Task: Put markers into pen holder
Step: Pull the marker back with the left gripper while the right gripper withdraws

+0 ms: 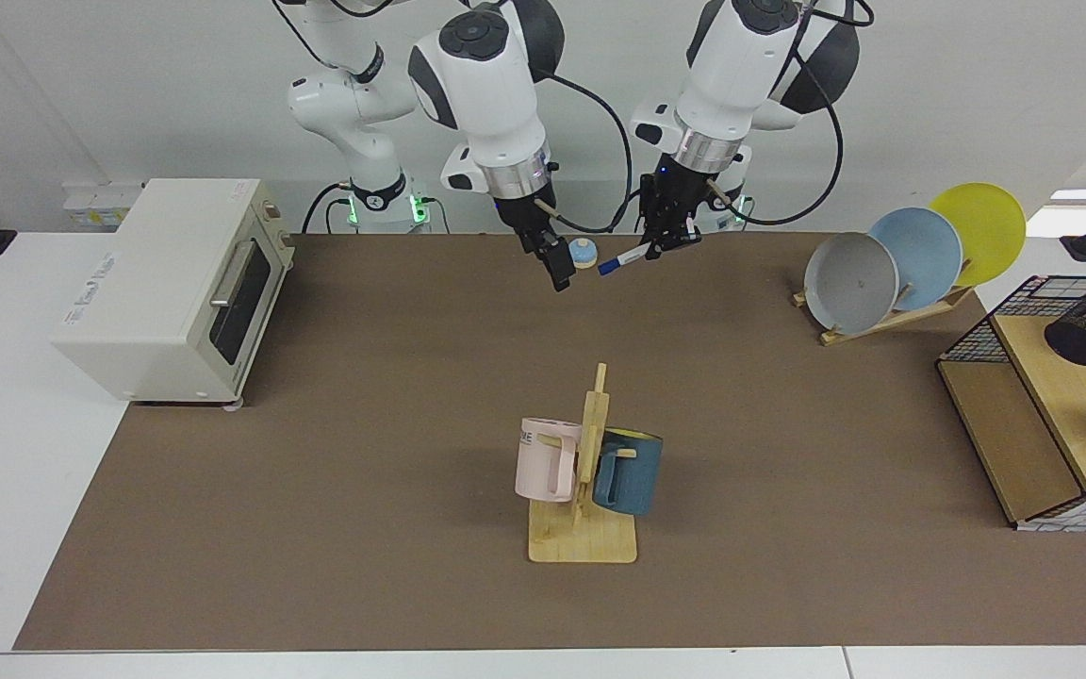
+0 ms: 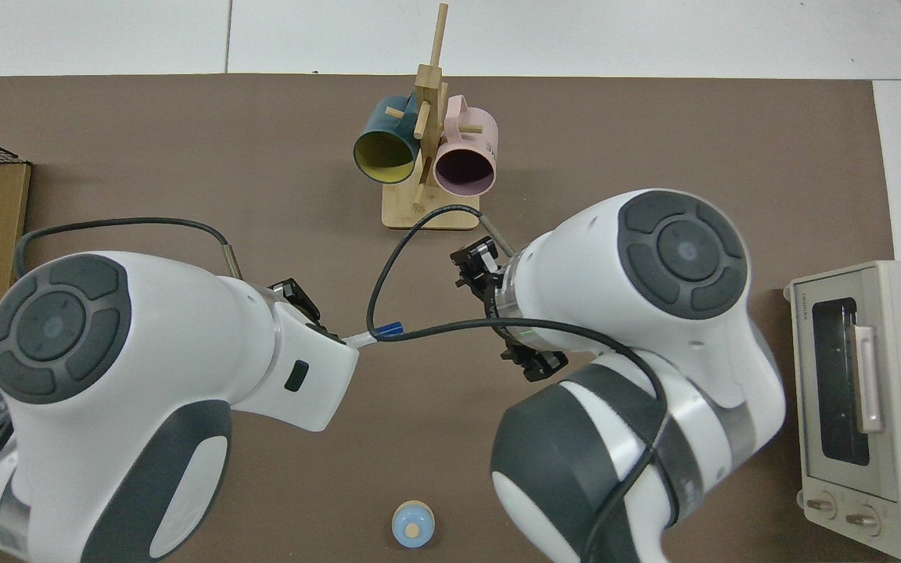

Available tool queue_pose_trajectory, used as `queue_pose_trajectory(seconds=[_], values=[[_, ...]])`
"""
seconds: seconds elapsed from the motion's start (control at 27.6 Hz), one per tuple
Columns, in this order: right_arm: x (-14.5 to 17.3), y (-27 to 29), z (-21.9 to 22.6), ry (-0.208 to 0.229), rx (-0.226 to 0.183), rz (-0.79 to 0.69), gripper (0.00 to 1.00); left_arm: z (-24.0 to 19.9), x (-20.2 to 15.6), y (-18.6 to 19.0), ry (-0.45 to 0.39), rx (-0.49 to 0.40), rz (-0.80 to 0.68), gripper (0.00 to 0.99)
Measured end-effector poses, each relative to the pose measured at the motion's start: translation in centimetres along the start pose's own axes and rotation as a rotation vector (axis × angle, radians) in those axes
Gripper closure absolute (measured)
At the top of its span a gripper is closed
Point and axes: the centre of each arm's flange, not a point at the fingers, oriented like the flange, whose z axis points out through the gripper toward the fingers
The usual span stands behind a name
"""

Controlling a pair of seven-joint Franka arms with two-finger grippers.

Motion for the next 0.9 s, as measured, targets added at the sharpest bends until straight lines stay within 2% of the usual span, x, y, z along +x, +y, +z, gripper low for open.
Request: queue_pose_trajectory(seconds=[0.18,0.51,0.65,0.9], values=[[4.9,1.0,-0.5,0.014,-0.043,-0.248,0.0,0.0,-2.4,-1.7,-0.067,0.019,-0.036,0.824],[13.4,4.0,-3.6,0.056,-0.097,-0.677,0.0,-0.9,-10.2,-6.8,-0.229,0.095,-0.15,0.824],[15.1,5.6,-5.7,0.065,-0.114,-0.83,0.0,-1.6,-13.8,-8.9,-0.312,0.145,-0.195,0.824],[14.9,7.0,-8.5,0.115,-0.152,-0.936,0.0,-3.4,-18.8,-11.3,-0.486,0.262,-0.227,0.824]])
